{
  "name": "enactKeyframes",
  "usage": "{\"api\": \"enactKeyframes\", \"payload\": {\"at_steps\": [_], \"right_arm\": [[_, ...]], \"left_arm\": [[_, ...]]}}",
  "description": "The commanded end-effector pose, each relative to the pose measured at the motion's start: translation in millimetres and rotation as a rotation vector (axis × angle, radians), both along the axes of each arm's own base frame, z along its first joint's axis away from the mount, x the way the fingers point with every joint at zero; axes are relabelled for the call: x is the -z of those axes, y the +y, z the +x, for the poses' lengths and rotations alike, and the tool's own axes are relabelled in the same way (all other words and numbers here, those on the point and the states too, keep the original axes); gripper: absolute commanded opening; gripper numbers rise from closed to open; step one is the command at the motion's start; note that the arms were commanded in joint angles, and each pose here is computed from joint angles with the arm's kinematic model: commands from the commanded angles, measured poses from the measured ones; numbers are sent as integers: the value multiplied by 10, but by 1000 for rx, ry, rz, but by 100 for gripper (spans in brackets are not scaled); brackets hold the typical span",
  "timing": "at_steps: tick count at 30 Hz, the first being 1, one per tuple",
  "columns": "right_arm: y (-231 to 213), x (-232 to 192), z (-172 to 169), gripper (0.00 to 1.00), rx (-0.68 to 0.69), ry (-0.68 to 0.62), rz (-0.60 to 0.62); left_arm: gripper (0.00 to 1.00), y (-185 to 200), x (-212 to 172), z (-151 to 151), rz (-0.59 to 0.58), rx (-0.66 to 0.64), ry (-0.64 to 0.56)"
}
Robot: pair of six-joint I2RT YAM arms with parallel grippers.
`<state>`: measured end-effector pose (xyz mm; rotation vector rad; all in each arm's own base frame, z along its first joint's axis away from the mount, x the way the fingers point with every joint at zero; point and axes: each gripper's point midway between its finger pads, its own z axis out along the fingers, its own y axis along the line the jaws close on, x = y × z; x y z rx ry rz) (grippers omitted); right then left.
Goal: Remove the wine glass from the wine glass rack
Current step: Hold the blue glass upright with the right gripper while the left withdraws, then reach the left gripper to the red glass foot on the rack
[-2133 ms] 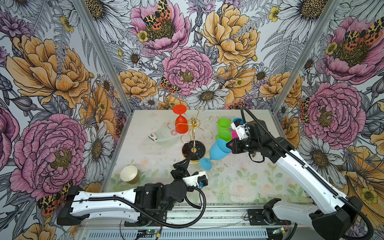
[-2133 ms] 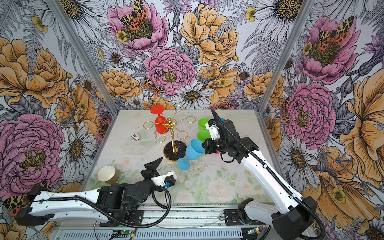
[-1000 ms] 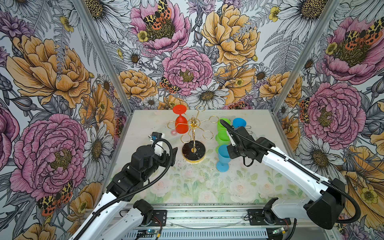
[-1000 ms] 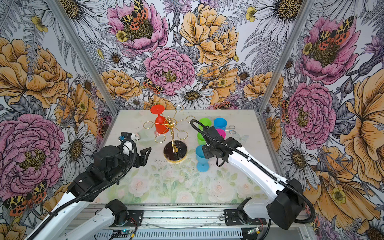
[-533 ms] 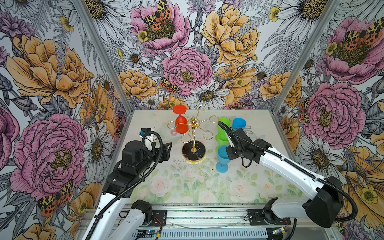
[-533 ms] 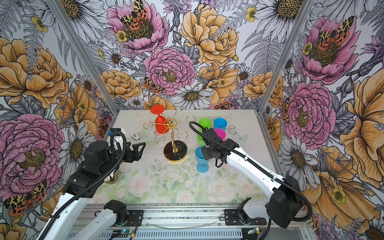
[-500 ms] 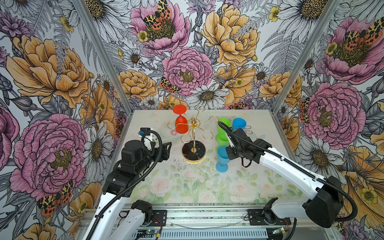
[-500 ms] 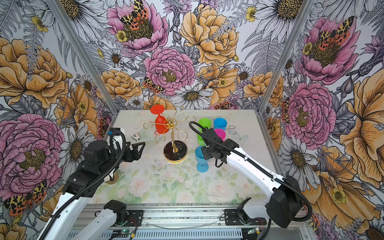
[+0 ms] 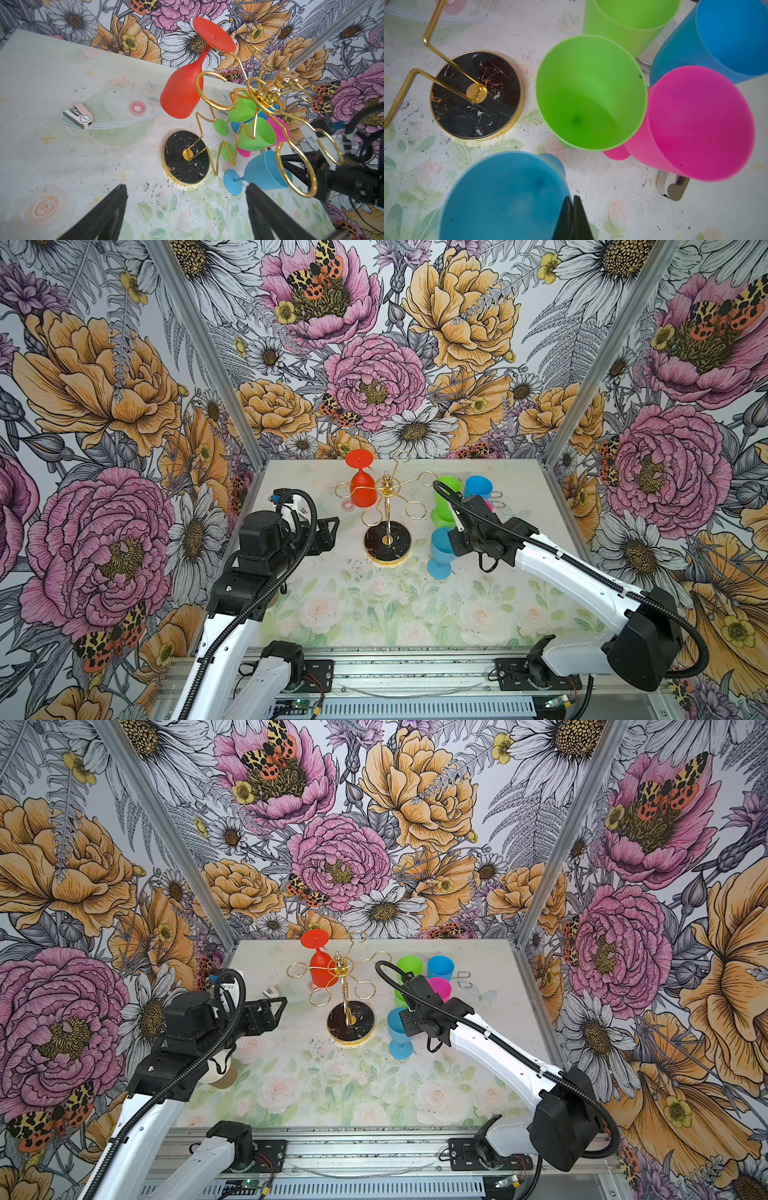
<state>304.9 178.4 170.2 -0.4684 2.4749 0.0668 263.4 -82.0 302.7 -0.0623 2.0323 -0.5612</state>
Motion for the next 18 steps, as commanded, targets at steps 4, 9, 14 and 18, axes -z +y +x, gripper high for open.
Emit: {"api": "enactKeyframes", "payload": {"at_steps": [4,9,14,18], "right_arm": [[46,-86,73,13,-1,-42,12],[87,-173,63,30,-17,-51,41],[112,-274,32,37,-29,-66,72],[98,-415,-34,46,-37,-92,112]], "left_arm": [[90,81,-213,72,-33,-24,-27],[89,122,-280,196,-55,-33,-16],[89,114,-429,330,-70,-21,-36],[88,58,-584,463,-95,12,-54]]}}
